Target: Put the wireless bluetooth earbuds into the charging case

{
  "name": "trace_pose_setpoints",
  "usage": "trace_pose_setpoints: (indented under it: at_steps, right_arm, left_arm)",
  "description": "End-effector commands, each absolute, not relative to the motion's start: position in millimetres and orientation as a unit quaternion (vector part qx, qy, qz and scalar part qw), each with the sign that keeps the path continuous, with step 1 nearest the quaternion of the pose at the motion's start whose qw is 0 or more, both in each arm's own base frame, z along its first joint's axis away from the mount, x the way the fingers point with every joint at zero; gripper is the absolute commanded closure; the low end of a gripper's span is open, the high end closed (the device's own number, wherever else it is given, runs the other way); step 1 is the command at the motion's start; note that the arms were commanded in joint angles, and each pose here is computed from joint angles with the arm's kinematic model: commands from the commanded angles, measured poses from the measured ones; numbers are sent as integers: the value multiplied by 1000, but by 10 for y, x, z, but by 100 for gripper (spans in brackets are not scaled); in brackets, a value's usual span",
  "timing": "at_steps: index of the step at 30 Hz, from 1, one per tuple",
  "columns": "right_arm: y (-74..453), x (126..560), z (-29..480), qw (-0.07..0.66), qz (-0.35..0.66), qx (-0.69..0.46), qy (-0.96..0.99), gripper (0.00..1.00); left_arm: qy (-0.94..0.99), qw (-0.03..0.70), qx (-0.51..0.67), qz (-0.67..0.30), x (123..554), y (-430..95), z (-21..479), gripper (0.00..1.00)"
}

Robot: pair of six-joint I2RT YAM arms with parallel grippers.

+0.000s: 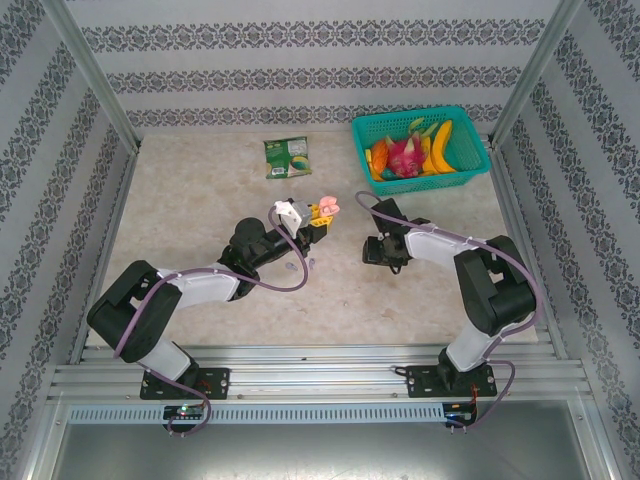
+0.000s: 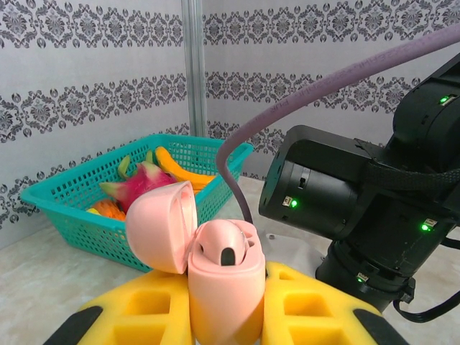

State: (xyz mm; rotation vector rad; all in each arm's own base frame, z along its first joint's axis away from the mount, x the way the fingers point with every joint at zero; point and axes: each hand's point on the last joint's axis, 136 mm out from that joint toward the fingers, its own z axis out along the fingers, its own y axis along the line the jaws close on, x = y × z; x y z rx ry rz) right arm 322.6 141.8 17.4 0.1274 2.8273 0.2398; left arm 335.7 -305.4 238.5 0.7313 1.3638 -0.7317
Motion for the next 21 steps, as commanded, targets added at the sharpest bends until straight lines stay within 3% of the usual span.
trace_pose_setpoints:
  at_steps: [1, 14, 21]
  right_arm:
    - [1445, 3216, 164, 141, 70, 32, 987, 55]
    - [1393, 3234, 110, 130, 42, 36, 990, 69]
    - [1383, 3228, 114, 130, 32, 31, 991, 70]
  left_arm:
    - [581, 678, 309, -327, 3406, -3017, 2548, 100]
    - [583, 675, 308, -331, 3416, -3036, 2545, 100]
    - [583, 674, 308, -333, 3426, -3047, 2539, 100]
